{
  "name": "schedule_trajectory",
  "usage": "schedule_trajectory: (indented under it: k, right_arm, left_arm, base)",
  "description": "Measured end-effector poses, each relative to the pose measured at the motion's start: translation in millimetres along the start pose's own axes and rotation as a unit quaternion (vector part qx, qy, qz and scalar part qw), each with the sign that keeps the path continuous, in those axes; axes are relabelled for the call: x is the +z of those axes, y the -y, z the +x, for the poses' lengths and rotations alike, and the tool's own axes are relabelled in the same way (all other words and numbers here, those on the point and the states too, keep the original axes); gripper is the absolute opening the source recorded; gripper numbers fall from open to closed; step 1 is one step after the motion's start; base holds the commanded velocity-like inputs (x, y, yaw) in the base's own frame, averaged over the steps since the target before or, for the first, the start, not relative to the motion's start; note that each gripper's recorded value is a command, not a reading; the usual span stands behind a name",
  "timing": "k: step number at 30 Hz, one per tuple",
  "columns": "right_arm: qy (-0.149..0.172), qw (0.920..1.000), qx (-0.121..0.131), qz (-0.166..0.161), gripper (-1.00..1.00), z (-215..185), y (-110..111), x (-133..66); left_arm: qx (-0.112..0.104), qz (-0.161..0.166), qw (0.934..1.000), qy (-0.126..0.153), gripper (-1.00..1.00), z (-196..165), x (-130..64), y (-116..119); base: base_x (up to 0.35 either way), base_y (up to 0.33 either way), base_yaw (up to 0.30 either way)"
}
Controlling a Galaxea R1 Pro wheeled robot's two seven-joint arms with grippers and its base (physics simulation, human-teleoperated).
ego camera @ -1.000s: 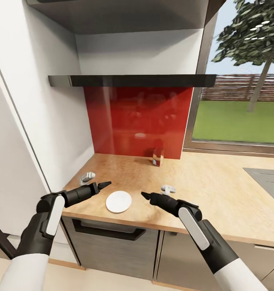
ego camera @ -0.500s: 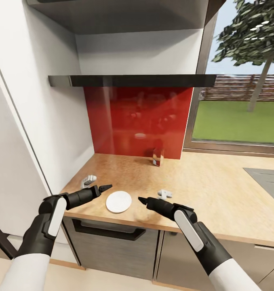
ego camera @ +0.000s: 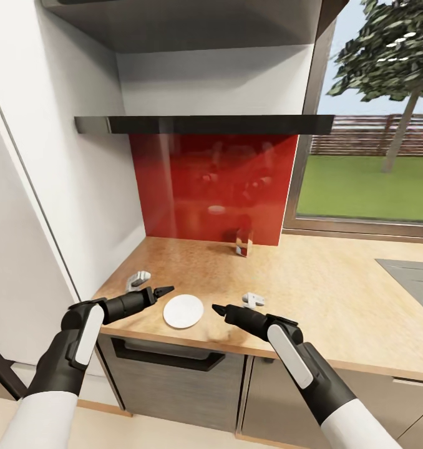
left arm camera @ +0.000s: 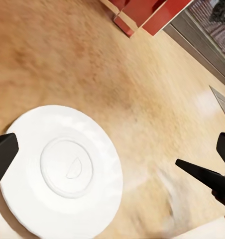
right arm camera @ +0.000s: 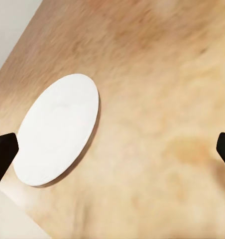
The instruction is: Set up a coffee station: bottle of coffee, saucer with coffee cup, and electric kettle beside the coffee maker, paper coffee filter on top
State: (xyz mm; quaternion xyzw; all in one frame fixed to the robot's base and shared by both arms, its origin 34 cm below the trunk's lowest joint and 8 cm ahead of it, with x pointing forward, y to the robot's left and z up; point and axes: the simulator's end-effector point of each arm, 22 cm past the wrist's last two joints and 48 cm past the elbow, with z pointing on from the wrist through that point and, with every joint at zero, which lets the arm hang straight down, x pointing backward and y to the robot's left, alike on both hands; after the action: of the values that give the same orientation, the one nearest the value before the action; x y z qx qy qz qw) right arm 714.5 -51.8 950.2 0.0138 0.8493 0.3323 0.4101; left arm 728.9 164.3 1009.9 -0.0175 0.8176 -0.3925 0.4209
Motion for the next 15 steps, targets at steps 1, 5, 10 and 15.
schedule_trajectory:
  k: [1, 5, 10, 15]
  right_arm:
    - [0.000, 1.0000, 0.000, -0.001, 1.00, 0, -1, 0.1]
    - [-0.001, 1.0000, 0.003, -0.008, 1.00, 2, -9, 2.4]
    - [-0.018, 0.9998, 0.002, -0.013, 1.00, 11, -16, 4.3]
    - [-0.053, 0.9976, 0.020, -0.039, 1.00, 29, -36, 5.8]
  left_arm:
    - [0.000, 0.000, 1.0000, -0.001, 1.00, 0, 0.3, 0]
    - [0.002, 0.001, 1.0000, -0.004, 1.00, 2, 1.7, 2]
    - [-0.011, 0.002, 0.9994, -0.032, 1.00, 15, 2.5, 4]
    - [-0.013, 0.003, 0.9991, -0.039, 1.00, 17, 1.4, 6]
  base:
    - [0.000, 0.000, 0.000]
    - [0.000, 0.000, 0.000]
    - [0.000, 0.000, 0.000]
    - [0.000, 0.000, 0.000]
